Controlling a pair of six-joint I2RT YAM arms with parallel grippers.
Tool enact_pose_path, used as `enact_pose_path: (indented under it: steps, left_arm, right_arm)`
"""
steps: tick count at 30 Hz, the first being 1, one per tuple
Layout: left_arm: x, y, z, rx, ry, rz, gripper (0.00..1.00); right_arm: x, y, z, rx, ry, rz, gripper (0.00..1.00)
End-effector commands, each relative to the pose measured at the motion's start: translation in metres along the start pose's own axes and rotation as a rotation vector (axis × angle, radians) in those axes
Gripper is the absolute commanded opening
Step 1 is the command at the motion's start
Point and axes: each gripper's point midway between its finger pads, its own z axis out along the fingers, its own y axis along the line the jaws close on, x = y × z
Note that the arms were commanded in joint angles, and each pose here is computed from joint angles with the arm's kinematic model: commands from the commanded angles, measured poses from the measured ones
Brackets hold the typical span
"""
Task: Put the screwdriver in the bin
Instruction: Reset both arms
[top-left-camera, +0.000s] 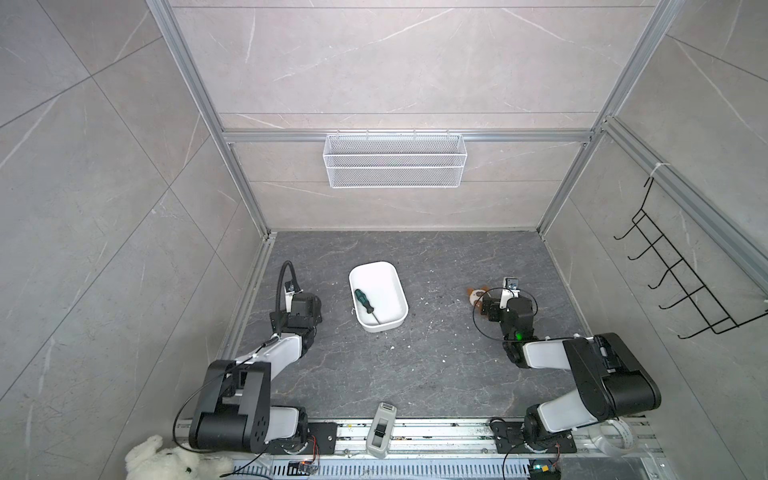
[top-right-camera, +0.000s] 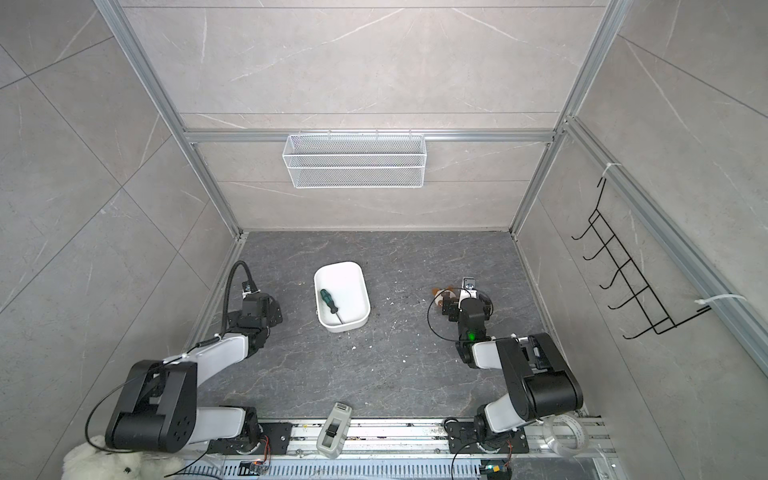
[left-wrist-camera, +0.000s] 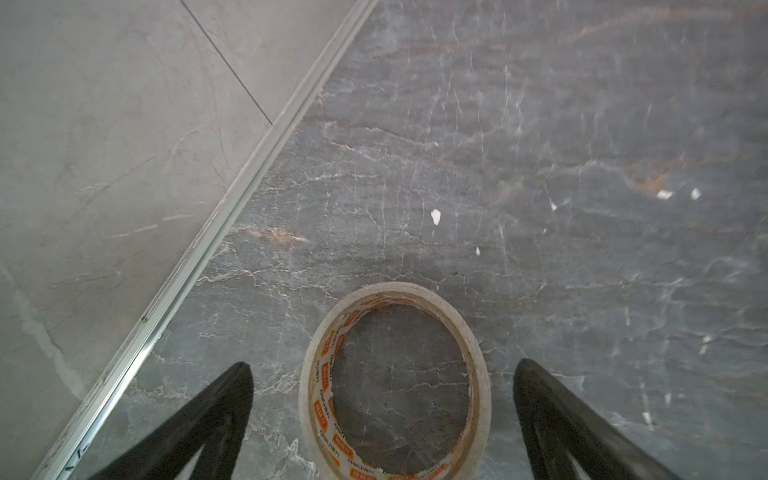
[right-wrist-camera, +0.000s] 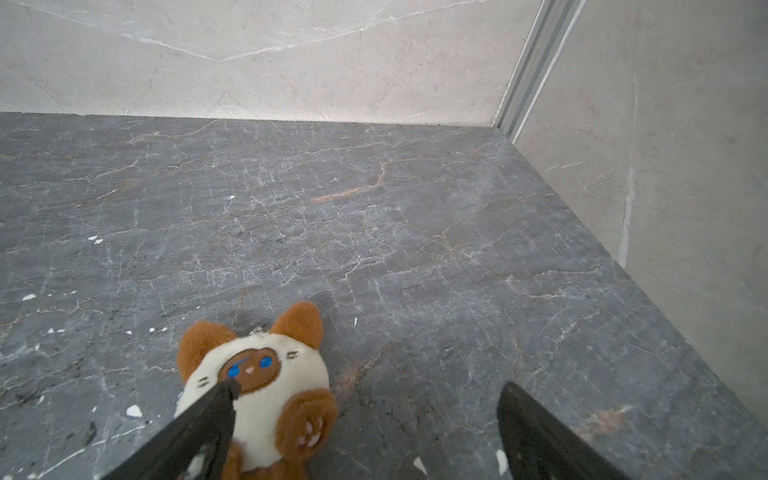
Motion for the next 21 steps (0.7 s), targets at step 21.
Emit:
enact_pose_path:
  steps: [21]
  left_arm:
    - [-0.048, -0.015, 0.016, 0.192, -0.234, -0.05, 1.0]
  right_arm:
    - [-0.005, 0.003, 0.0, -0.014, -0.02, 0.017, 0.99]
